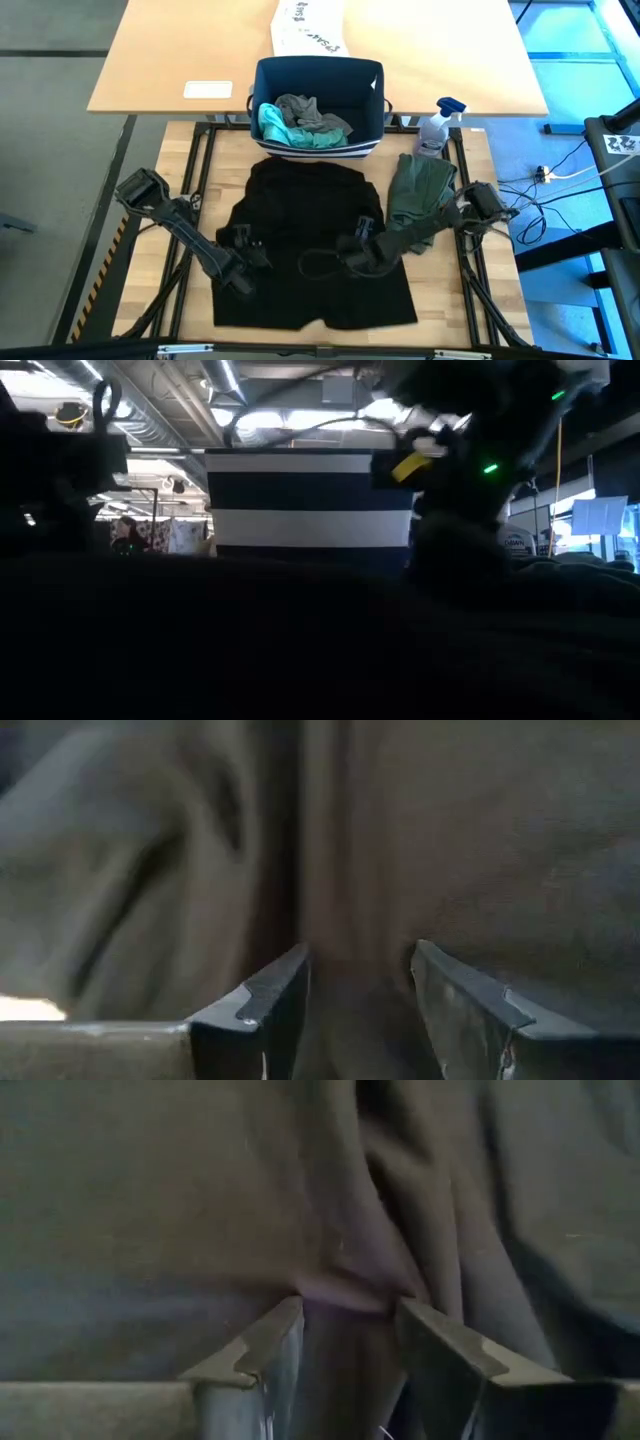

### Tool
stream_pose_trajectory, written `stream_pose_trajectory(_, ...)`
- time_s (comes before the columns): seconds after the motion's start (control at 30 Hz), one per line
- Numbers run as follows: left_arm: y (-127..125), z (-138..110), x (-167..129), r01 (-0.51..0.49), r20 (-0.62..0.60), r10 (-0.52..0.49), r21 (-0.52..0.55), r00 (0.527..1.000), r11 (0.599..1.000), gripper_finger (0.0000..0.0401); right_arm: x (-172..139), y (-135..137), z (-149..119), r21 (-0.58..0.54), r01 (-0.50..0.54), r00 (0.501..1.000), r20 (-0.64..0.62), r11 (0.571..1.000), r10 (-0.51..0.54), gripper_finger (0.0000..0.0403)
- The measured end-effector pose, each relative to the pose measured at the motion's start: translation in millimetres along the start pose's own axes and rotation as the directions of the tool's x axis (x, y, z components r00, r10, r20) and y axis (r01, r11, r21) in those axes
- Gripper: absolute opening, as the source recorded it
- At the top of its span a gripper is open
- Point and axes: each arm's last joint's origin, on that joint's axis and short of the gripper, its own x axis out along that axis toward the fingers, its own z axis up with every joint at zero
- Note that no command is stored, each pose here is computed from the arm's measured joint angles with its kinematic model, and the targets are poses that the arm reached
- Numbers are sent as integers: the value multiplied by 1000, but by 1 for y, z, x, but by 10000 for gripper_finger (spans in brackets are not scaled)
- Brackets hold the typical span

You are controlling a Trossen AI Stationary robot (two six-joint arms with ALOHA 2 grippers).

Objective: Fold Laundry from Bin

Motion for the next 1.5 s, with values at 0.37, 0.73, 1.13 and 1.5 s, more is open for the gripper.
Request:
stream_pose_trajectory(0.37, -13, 28, -93, 348, 186, -334, -47, 924, 936, 178, -85, 42, 29, -70, -255, 964, 64, 964, 259, 166)
stream_pose_trajectory(0.73, -86, -3, -125, 625, 211, -610, -6, 764, 781, 178, -165, 121, -51, -267, -407, 886, 118, 873, 449, 166)
stream_pose_trajectory(1.13, -104, -28, -86, 441, 4, -441, -37, 898, 897, 178, -140, 118, -104, -212, -392, 917, -8, 895, 400, 166)
stream_pose_trajectory(1.5, -107, -28, -86, 481, -33, -482, -42, 875, 876, 61, -120, 120, -117, -240, -367, 928, -34, 899, 370, 145)
